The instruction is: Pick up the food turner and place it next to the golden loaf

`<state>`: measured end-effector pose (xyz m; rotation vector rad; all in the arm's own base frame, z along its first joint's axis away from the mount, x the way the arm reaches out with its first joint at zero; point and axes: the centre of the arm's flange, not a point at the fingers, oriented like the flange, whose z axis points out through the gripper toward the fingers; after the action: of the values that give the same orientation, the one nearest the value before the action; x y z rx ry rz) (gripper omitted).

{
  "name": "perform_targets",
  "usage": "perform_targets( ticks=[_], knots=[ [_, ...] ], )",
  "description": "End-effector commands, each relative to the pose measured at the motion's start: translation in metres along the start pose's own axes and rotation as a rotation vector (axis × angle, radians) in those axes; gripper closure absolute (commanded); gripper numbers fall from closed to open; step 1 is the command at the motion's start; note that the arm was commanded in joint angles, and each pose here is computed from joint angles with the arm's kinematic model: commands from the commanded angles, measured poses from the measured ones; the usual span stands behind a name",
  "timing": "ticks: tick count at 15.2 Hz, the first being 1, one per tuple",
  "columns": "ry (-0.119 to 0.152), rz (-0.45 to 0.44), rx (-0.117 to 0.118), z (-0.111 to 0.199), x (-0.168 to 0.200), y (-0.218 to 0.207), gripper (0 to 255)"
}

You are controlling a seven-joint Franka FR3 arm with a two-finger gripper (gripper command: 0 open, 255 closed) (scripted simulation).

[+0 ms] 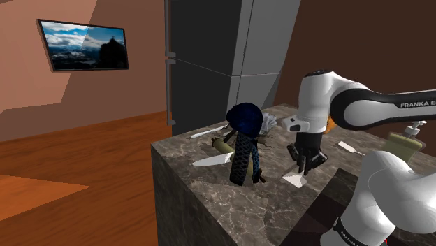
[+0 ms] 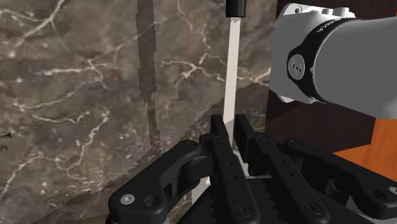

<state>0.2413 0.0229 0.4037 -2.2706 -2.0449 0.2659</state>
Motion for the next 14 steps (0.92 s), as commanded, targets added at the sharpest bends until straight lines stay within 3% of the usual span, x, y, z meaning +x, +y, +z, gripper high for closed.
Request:
perform_targets(
  ticks=[1,14],
  knots=[
    [0.0,0.0,0.001,-0.01,0.0,-0.002,255],
    [0.0,0.0,0.001,-0.077,-0.005,-0.013,255]
  ],
)
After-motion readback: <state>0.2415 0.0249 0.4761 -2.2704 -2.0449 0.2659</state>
